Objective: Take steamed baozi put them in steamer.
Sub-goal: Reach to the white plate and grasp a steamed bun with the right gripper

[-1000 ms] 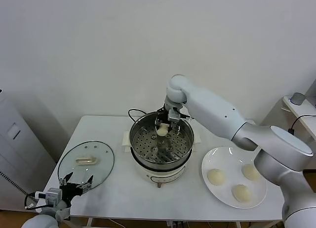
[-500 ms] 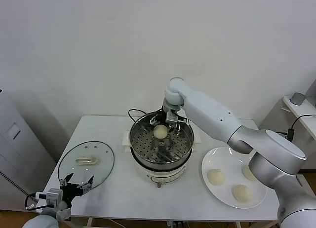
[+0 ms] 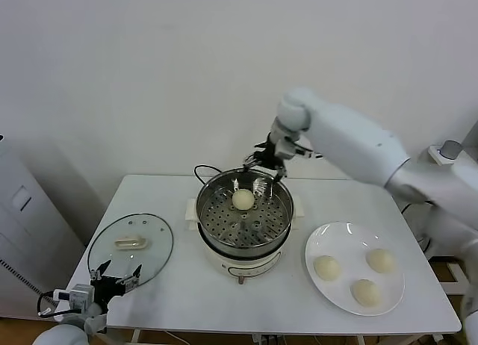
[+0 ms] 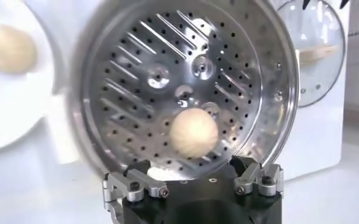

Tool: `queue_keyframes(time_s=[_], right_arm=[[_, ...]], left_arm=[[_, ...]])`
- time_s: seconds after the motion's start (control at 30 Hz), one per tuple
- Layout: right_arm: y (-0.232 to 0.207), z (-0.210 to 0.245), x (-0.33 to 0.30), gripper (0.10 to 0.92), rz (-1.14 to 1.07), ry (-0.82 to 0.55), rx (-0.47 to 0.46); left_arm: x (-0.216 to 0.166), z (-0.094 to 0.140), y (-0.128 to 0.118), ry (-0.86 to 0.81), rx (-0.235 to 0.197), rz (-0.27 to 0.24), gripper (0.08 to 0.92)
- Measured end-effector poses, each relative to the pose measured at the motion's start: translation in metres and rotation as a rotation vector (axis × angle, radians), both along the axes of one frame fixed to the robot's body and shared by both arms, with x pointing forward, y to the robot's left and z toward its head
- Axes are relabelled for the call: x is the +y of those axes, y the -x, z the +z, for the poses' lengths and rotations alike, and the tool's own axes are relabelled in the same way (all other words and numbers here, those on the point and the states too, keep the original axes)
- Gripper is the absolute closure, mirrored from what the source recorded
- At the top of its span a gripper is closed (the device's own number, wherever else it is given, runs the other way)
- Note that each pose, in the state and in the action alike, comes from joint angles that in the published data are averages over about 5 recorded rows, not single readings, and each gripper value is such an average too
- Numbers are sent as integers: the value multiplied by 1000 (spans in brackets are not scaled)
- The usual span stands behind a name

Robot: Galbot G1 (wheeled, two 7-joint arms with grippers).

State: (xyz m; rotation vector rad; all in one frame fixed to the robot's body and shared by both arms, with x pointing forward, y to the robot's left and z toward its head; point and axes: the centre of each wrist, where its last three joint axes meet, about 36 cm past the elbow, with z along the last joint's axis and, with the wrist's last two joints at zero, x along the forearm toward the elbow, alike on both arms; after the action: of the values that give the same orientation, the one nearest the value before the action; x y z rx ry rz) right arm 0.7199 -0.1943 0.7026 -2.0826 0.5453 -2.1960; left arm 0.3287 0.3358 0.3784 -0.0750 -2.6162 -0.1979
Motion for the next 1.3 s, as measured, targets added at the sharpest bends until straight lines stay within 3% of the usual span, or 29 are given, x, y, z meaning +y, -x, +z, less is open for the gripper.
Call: queue_keyframes(time_s=[0.33,0.7,1.3], right_arm=[[33,11,-85,200,-394,-21,158],[95,-35,-148,200,-876,-23,292],[149,-141,-164,200,-1152,-12,348]], left_arm=[[1,2,-1,-4,-5,2,177],[-1,4,-1,-2,-11,1,177],[-4,4,0,6,-11,7,177]])
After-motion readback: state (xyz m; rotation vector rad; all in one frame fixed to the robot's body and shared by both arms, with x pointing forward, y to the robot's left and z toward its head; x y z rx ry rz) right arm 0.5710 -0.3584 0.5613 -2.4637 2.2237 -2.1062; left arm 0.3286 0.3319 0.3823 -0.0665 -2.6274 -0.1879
